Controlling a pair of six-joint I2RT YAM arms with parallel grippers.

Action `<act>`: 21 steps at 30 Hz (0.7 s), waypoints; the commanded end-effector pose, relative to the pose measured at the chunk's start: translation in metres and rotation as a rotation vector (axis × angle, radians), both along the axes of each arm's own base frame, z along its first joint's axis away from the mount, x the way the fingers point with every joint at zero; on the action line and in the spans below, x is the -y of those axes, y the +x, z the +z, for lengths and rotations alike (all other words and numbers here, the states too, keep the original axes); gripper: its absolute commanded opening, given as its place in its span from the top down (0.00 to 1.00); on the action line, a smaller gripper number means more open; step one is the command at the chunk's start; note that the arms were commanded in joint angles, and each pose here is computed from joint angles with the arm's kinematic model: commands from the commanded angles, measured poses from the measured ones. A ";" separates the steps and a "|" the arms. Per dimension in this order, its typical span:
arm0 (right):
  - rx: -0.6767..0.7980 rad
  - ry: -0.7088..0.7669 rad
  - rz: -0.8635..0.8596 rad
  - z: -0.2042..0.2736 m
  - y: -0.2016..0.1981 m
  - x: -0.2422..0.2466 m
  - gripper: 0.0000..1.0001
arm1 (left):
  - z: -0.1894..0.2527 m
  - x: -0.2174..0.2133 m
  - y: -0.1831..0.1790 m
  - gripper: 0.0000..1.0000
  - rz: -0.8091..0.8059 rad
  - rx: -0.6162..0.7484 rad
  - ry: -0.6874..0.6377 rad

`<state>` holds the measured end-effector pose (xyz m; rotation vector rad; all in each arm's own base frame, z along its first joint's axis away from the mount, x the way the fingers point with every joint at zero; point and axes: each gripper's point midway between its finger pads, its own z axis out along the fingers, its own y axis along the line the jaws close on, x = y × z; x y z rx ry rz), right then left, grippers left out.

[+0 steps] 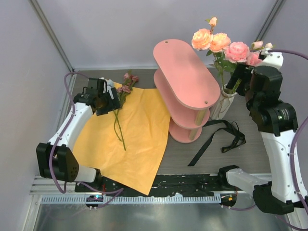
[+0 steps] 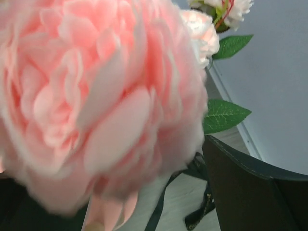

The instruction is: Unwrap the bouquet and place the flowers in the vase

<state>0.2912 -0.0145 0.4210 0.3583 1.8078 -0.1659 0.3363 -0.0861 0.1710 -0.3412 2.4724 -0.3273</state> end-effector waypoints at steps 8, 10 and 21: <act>0.200 0.080 0.405 0.036 -0.112 -0.043 0.09 | -0.042 0.002 0.007 0.35 -0.051 -0.144 0.036; 0.255 0.092 0.681 0.039 -0.139 -0.084 0.09 | -0.046 -0.002 0.011 0.36 -0.029 -0.149 0.056; 0.177 0.395 1.580 0.031 -0.228 -0.202 0.09 | -0.082 -0.013 0.033 0.44 0.046 -0.229 0.127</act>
